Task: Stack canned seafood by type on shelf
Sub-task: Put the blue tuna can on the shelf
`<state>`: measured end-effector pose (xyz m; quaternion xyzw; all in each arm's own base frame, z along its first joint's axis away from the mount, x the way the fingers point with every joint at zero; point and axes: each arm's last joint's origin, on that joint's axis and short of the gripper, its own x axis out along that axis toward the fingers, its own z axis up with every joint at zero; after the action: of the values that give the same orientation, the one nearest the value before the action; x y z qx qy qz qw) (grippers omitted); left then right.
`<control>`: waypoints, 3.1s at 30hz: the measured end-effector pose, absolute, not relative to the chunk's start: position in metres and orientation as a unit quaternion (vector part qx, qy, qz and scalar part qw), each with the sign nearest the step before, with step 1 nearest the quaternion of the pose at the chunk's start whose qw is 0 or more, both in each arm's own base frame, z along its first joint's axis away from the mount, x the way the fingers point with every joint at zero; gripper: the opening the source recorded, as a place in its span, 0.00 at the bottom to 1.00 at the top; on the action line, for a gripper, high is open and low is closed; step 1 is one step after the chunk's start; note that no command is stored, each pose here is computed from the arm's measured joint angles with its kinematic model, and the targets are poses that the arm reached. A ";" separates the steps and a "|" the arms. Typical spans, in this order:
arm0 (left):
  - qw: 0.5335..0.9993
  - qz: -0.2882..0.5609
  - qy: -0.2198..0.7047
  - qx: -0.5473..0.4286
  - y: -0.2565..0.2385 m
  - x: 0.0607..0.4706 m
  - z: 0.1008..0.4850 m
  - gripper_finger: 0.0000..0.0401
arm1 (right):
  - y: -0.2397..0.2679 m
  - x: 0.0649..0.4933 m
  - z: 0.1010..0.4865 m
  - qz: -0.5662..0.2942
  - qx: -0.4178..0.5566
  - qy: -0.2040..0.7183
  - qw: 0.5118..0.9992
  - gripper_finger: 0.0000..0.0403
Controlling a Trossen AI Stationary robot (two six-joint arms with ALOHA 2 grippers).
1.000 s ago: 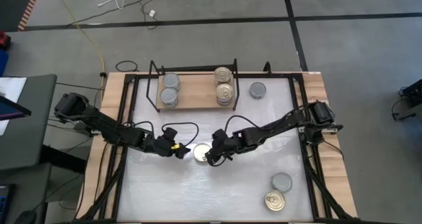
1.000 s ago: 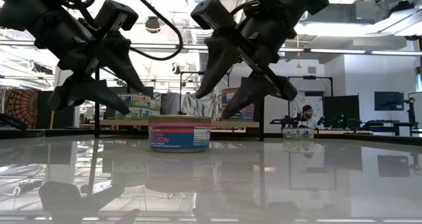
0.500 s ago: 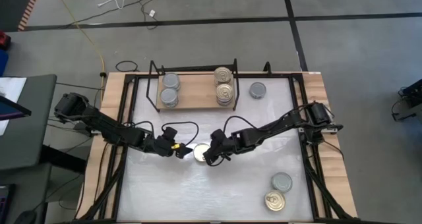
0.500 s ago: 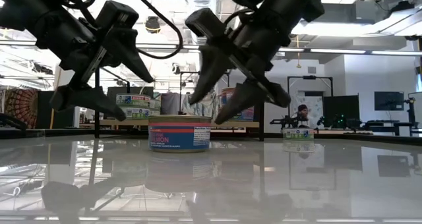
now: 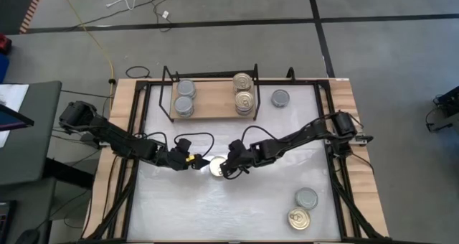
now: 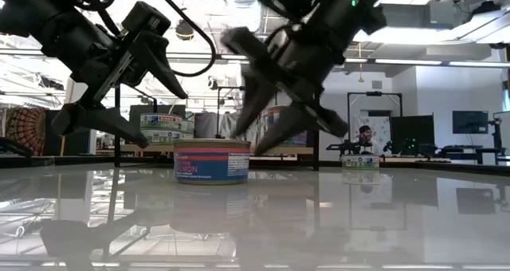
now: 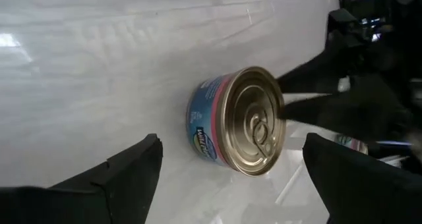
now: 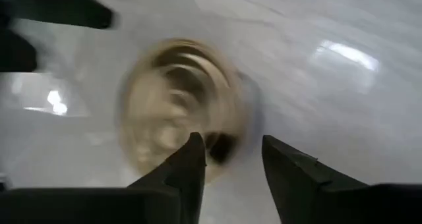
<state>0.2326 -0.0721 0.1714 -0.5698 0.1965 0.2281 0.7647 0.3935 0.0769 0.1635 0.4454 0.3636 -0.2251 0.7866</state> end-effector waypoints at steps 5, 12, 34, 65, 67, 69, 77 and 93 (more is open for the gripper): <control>0.751 0.231 0.216 -0.580 -0.076 0.241 0.154 0.87 | 0.077 0.397 0.155 -0.225 0.447 0.364 0.785 0.37; 0.733 0.209 0.209 -0.613 -0.085 0.258 0.133 0.87 | 0.077 0.398 0.154 -0.223 0.448 0.364 0.786 0.33; 0.718 0.197 0.208 -0.635 -0.083 0.262 0.132 0.87 | 0.077 0.397 0.154 -0.225 0.447 0.366 0.785 0.14; 0.693 0.124 0.241 -0.669 -0.103 0.286 0.111 0.87 | 0.079 0.391 0.150 -0.250 0.446 0.384 0.768 0.13; 0.692 0.123 0.242 -0.669 -0.102 0.287 0.111 0.87 | 0.079 0.390 0.150 -0.254 0.448 0.388 0.765 0.13; 0.692 0.124 0.244 -0.668 -0.102 0.286 0.111 0.87 | 0.080 0.390 0.150 -0.254 0.447 0.390 0.764 0.13; 0.697 0.142 0.266 -0.651 -0.100 0.284 0.106 0.87 | 0.083 0.388 0.148 -0.256 0.442 0.397 0.762 0.13; 0.722 0.204 0.262 -0.606 -0.086 0.268 0.132 0.87 | 0.086 0.386 0.148 -0.257 0.438 0.403 0.762 0.13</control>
<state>0.2681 -0.0858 0.1317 -0.6065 0.2620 0.2044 0.7223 0.3860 0.0863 0.1478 0.4375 0.4027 -0.2568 0.7619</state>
